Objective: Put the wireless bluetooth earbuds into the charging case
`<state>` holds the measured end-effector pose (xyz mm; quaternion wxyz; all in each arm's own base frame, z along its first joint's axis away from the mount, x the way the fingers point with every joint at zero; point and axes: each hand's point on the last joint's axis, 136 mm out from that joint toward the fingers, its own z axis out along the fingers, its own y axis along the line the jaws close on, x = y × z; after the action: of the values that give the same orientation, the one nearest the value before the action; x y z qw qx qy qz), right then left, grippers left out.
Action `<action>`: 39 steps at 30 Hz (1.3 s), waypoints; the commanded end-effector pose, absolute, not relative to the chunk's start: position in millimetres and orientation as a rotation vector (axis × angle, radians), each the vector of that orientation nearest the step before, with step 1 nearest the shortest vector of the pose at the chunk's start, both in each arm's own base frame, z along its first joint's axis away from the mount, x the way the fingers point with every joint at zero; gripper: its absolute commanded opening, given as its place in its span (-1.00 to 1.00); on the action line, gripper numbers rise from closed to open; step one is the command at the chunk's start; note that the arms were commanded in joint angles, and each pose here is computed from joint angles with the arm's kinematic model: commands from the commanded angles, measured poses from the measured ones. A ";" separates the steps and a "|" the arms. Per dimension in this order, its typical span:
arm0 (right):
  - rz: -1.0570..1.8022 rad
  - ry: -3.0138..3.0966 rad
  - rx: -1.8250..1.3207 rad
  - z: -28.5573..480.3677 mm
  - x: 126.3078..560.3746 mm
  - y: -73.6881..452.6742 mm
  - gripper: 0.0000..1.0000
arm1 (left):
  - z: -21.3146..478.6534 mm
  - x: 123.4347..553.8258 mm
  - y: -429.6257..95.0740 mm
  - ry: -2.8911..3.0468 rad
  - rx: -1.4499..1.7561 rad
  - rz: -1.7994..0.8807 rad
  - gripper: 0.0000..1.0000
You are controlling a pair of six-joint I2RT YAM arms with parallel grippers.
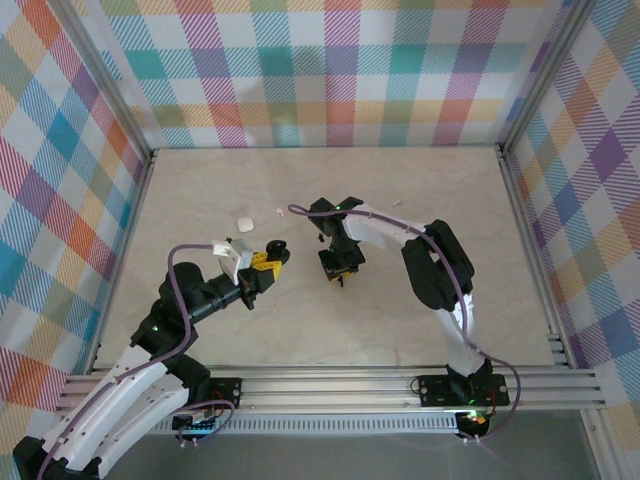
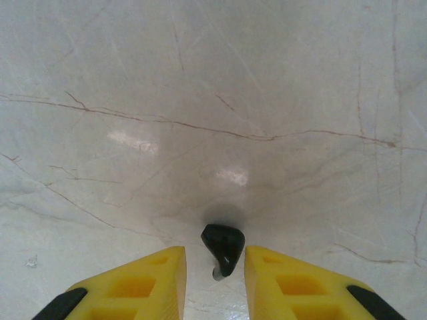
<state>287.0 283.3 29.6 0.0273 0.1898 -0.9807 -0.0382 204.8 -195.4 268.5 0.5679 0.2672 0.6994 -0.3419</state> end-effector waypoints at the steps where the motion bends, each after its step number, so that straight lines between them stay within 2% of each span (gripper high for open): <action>1: -0.106 -3.009 0.607 21.0 287.3 284.2 -0.42 | 275.9 200.7 -196.2 1.631 0.625 -0.822 -1.00; 13: -0.057 -3.001 0.623 15.2 286.6 277.8 -0.45 | 276.2 199.0 -194.4 1.633 0.598 -0.841 -1.00; 22: -0.083 -3.003 0.628 17.9 286.8 280.6 -0.72 | 281.2 196.6 -193.9 1.628 0.590 -0.857 -1.00; 33: -0.308 -3.185 0.602 68.0 300.8 287.9 -0.88 | 284.4 198.8 -193.9 1.576 0.523 -0.911 -1.00; 39: -0.403 -3.270 0.628 103.0 306.2 286.5 -0.93 | 286.0 195.6 -198.9 1.559 0.602 -0.890 -1.00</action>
<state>300.9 283.8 83.6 -0.0783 0.1924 -0.9733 -0.0979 201.3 -194.2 267.3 0.5635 0.2339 0.6982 -0.3746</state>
